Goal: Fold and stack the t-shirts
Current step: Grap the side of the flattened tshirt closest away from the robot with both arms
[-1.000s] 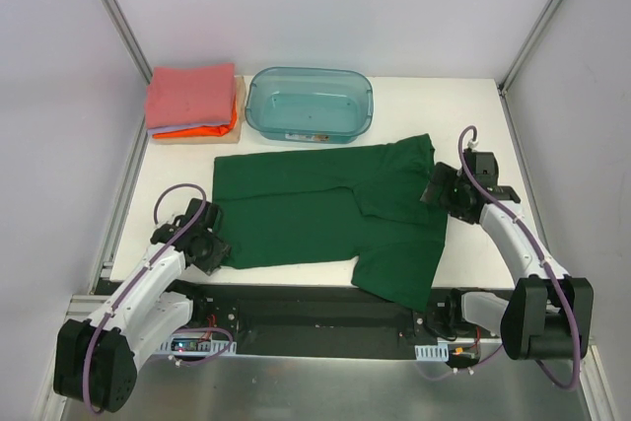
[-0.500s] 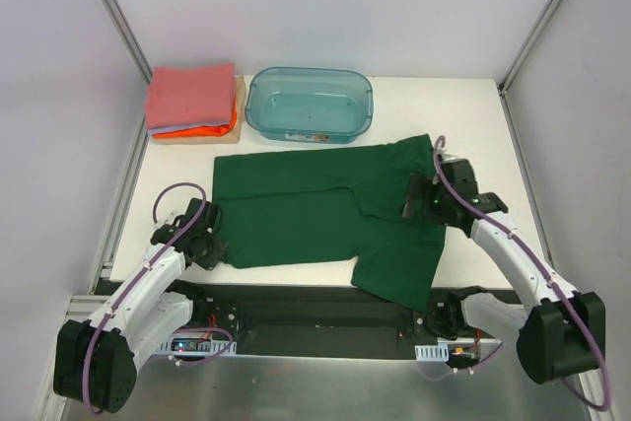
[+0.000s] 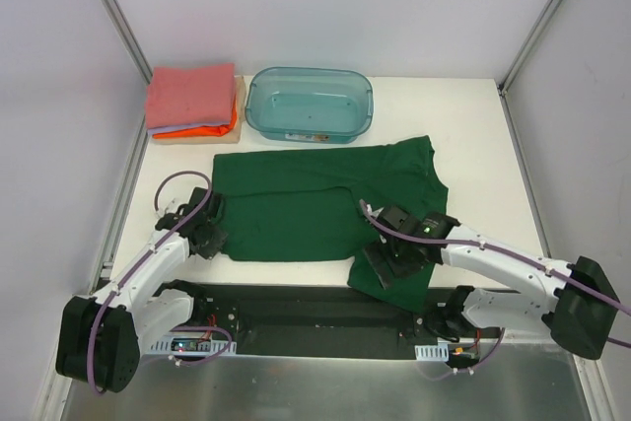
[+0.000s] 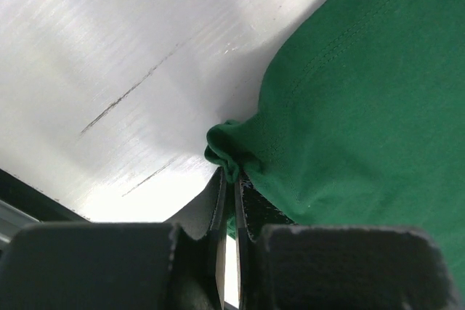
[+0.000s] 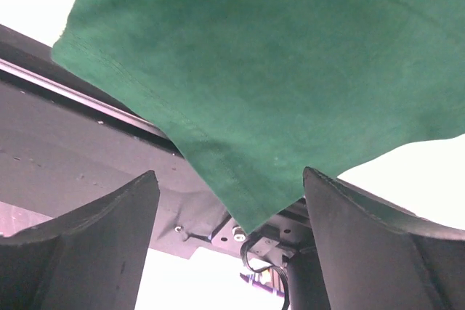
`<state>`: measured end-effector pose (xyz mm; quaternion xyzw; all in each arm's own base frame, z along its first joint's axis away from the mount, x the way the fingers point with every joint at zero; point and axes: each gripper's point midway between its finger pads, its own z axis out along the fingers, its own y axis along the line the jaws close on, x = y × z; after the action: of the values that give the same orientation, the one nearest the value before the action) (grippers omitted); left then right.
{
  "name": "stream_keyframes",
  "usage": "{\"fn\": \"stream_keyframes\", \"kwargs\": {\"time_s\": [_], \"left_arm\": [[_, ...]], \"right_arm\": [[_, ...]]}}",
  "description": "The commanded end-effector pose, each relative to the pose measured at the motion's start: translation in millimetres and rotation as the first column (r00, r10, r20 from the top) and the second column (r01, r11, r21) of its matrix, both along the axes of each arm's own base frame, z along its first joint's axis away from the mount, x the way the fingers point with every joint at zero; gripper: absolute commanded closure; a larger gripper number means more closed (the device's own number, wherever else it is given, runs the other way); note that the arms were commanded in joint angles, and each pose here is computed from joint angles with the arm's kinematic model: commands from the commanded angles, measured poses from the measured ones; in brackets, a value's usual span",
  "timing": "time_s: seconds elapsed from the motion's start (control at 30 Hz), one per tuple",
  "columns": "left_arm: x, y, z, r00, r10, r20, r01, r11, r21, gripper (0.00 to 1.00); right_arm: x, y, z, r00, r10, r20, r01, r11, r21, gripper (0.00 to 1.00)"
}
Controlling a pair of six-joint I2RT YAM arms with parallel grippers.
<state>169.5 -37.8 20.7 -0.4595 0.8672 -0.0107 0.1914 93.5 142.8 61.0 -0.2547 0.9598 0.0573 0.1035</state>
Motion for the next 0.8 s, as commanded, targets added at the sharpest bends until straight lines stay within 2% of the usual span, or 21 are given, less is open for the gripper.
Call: {"fn": "stream_keyframes", "kwargs": {"time_s": [0.0, 0.17, 0.23, 0.4, 0.77], "left_arm": [[11.6, 3.8, 10.2, 0.999, -0.009, 0.045, 0.008, 1.0, 0.021, 1.0], [11.8, 3.3, 11.4, 0.998, -0.014, 0.059, 0.013, 1.0, 0.017, 1.0], [11.9, 3.2, 12.7, 0.998, -0.026, 0.062, 0.024, 1.0, 0.019, 1.0], [11.3, 4.3, 12.7, 0.997, -0.029, 0.066, 0.027, 0.999, 0.023, 1.0], [8.9, 3.6, 9.5, 0.998, -0.024, 0.053, 0.023, 1.0, 0.016, 1.0]], "right_arm": [[-27.0, -18.0, -9.6, 0.995, -0.014, -0.098, 0.004, 0.995, -0.103, 0.19], [-3.0, -15.3, -17.0, 0.997, -0.071, 0.001, 0.071, 0.988, -0.141, 0.22], [-1.0, -4.1, -23.8, 0.996, -0.081, -0.023, 0.078, 0.99, -0.119, 0.25], [-15.2, -11.0, -38.8, 0.981, -0.167, -0.1, 0.147, 0.973, -0.18, 0.34], [-4.7, -16.8, -50.1, 0.962, -0.269, -0.043, 0.253, 0.941, -0.227, 0.43]]}}
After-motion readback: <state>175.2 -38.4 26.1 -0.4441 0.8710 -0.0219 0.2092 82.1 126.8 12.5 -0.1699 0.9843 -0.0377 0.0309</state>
